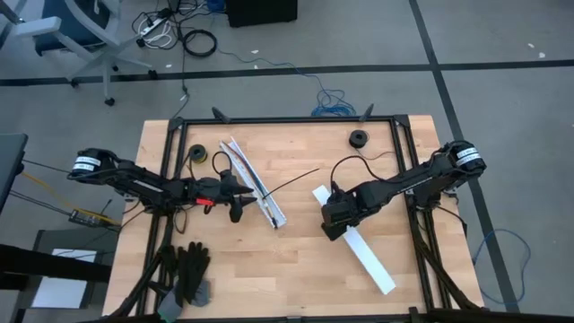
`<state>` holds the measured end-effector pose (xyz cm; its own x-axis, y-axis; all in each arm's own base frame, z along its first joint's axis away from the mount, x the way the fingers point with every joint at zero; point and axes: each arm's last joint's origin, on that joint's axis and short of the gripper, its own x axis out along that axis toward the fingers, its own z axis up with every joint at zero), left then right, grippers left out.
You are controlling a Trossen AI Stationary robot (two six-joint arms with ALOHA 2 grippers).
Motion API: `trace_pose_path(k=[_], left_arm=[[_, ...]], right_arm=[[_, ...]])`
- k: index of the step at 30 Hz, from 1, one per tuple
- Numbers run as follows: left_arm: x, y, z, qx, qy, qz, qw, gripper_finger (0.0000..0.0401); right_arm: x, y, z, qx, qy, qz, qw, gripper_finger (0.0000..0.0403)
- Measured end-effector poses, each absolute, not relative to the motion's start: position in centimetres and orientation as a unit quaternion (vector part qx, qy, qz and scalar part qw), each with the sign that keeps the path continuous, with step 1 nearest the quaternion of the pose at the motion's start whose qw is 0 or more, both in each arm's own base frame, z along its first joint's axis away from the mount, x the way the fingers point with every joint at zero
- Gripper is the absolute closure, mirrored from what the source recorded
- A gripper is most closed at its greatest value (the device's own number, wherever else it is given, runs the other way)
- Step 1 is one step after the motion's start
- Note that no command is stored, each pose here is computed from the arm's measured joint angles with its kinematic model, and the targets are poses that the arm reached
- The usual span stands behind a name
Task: Ziptie cables
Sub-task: Close the white cable duct
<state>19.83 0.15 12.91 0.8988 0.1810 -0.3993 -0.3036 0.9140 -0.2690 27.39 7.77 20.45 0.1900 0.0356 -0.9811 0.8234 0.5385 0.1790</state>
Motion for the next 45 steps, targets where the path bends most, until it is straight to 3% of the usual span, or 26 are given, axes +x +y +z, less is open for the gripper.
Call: trace_pose_path(k=[5, 16, 24, 36, 45], left_arm=[[19.8, 0.1, 12.9, -0.149, 0.190, 0.111, 0.964, 0.0254], [19.4, 0.0, 13.8, -0.125, 0.188, 0.093, 0.970, 0.0254], [17.9, 0.1, 13.4, -0.129, 0.253, 0.104, 0.953, 0.0254], [17.8, 0.0, 13.2, -0.133, 0.266, 0.095, 0.950, 0.0254], [18.3, -0.6, 12.7, -0.197, 0.282, 0.009, 0.939, 0.0254]], right_arm=[[28.8, 8.4, 22.0, 0.388, 0.536, -0.289, 0.692, 0.0206], [34.3, 10.7, 20.7, 0.360, 0.555, -0.269, 0.700, 0.0206], [37.9, 11.8, 20.7, 0.336, 0.559, -0.240, 0.719, 0.0206], [38.9, 12.3, 20.4, 0.334, 0.570, -0.235, 0.713, 0.0206], [38.9, 12.3, 20.4, 0.325, 0.574, -0.228, 0.716, 0.0206]])
